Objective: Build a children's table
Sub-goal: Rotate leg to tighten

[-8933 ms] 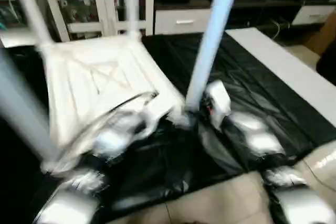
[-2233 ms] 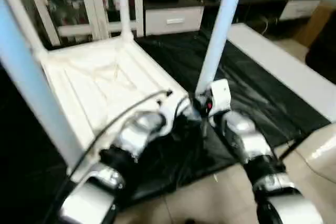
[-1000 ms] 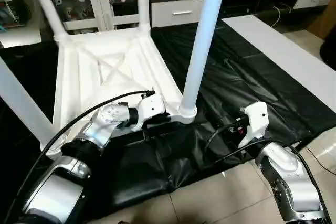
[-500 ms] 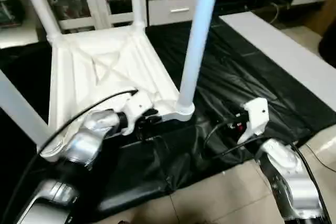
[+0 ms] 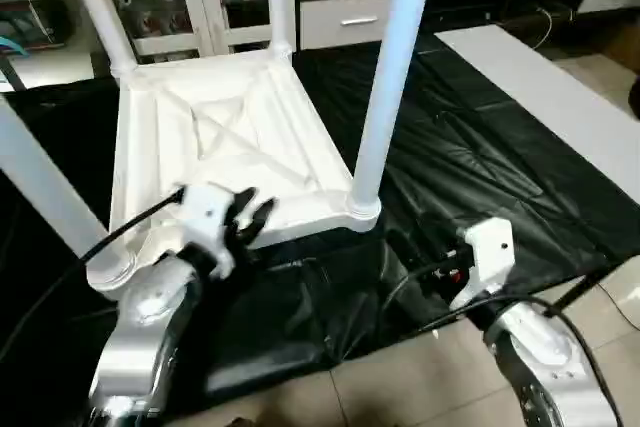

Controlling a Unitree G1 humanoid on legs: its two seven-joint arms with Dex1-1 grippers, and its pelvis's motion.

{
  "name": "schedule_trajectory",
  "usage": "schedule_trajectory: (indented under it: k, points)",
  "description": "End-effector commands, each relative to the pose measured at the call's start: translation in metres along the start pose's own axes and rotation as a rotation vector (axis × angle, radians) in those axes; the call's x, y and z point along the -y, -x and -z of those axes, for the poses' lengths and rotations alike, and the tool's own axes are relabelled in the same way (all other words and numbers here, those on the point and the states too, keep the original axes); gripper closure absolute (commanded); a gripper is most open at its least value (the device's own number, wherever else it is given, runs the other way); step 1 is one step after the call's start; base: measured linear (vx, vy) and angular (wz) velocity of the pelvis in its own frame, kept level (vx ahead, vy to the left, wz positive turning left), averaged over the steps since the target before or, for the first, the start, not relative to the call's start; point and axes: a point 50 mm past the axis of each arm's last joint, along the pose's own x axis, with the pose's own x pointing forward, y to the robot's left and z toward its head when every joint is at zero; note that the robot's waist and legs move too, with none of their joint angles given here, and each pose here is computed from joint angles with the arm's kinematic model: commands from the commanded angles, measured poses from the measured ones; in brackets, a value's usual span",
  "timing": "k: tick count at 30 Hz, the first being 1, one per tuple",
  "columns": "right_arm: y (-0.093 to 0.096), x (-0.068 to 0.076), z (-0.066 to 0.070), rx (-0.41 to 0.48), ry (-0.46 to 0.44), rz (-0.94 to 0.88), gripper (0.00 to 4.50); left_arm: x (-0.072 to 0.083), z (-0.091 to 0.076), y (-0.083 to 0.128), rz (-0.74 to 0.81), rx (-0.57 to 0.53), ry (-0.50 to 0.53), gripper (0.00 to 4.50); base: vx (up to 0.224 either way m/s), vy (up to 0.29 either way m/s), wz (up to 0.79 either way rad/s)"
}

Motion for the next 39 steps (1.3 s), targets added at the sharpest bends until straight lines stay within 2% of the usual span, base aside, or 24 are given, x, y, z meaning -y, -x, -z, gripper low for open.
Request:
schedule_trajectory:
  k: [1, 6, 11, 17, 20, 22, 28, 31, 33, 39]
  points:
    - [-0.002, 0.001, -0.001, 0.014, 0.006, 0.024, 1.56, -0.007, -0.003, 0.007, -0.105, 0.031, 0.042, 2.79, -0.015, -0.020, 0.51]
    - [-0.010, 0.004, 0.006, 0.001, -0.016, 0.069, 1.56, -0.010, -0.002, 0.010, -0.204, 0.022, 0.012, 2.79, -0.005, -0.024, 0.57]
    - [-0.017, 0.006, 0.000, 0.030, -0.029, 0.065, 1.56, -0.008, -0.001, 0.009, -0.216, 0.013, -0.022, 2.79, -0.009, -0.012, 0.56]
    - [-0.020, 0.004, 0.006, 0.016, -0.025, 0.020, 1.56, -0.005, -0.007, 0.012, -0.232, 0.056, -0.015, 2.79, 0.003, -0.003, 0.48]
    - [-0.016, 0.006, 0.012, 0.019, -0.032, 0.051, 1.56, -0.007, -0.012, 0.011, -0.215, 0.070, -0.054, 2.79, -0.003, -0.018, 0.50]
    - [-0.010, 0.008, 0.017, 0.021, -0.105, 0.107, 1.56, -0.006, -0.015, 0.009, -0.170, 0.070, -0.082, 2.79, 0.004, -0.042, 0.44]
    - [0.005, -0.002, 0.025, 0.035, -0.075, 0.109, 1.56, -0.009, -0.013, 0.007, -0.153, 0.066, -0.060, 2.79, -0.044, -0.174, 0.24]
    - [0.011, -0.001, 0.027, 0.049, -0.097, 0.157, 1.56, -0.009, -0.012, 0.004, -0.118, 0.061, -0.024, 2.79, -0.056, -0.155, -0.22]
    - [0.018, 0.001, 0.031, 0.036, -0.074, 0.212, 1.56, -0.009, -0.009, 0.001, -0.086, 0.050, -0.008, 2.79, -0.021, -0.113, -0.01]
    - [0.026, 0.012, 0.021, 0.044, 0.002, 0.343, 1.56, -0.012, -0.004, -0.007, -0.143, 0.028, -0.059, 2.79, -0.014, -0.028, 0.05]
